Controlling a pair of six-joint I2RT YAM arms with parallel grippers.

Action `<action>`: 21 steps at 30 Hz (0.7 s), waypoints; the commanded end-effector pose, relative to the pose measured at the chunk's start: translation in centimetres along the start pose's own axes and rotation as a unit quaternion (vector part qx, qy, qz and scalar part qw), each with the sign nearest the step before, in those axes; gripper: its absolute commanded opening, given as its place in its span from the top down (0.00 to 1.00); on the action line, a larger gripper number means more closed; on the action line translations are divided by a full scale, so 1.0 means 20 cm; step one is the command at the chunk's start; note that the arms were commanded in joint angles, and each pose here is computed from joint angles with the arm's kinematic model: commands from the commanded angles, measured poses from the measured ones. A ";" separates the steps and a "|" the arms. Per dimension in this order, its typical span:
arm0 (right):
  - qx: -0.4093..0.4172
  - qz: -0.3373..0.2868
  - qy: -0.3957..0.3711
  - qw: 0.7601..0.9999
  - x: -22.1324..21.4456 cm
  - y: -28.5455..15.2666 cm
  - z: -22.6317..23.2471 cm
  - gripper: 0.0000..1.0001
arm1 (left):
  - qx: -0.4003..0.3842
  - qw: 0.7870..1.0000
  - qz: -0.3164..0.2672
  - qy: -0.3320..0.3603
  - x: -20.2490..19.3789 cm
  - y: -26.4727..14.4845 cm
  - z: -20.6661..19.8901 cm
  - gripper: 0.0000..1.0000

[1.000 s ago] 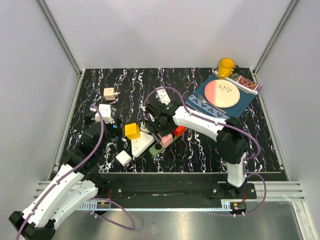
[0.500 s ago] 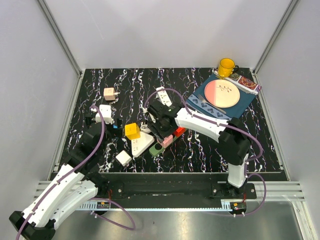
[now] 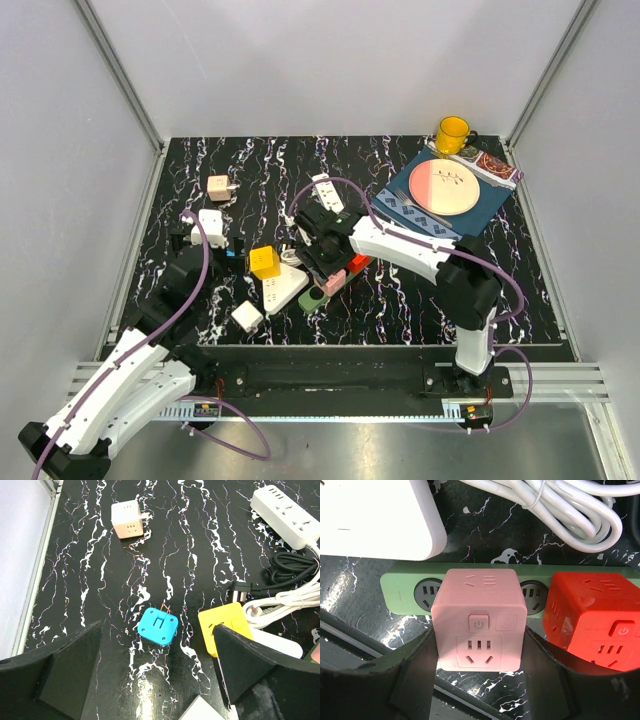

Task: Insert the plug
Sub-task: Insert the plug into the socket.

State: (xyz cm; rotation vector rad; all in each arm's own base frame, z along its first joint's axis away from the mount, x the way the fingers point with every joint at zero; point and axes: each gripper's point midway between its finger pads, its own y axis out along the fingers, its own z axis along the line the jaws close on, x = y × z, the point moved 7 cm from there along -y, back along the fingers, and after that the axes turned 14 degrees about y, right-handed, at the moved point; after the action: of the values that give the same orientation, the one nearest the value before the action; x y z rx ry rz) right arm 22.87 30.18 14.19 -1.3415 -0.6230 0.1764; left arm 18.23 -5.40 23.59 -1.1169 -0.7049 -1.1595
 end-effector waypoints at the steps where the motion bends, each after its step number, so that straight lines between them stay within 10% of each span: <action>1: -0.013 0.172 -0.014 0.985 -0.33 0.28 0.00 1.00 | 0.021 0.999 -0.023 -0.013 0.04 0.00 0.03 0.01; 11: -0.008 0.185 0.029 0.982 -0.56 0.27 -0.03 1.00 | 0.019 0.999 -0.024 -0.013 0.05 0.00 0.03 0.01; 21: 0.003 0.075 0.019 0.997 -0.28 0.16 0.04 1.00 | 0.014 1.000 -0.023 -0.012 0.04 0.01 0.02 0.01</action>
State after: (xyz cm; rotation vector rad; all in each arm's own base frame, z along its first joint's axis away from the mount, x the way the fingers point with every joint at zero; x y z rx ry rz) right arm 22.38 29.72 14.03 -1.2839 -0.6673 0.0820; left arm 18.22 -5.38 23.53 -1.1166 -0.7037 -1.1583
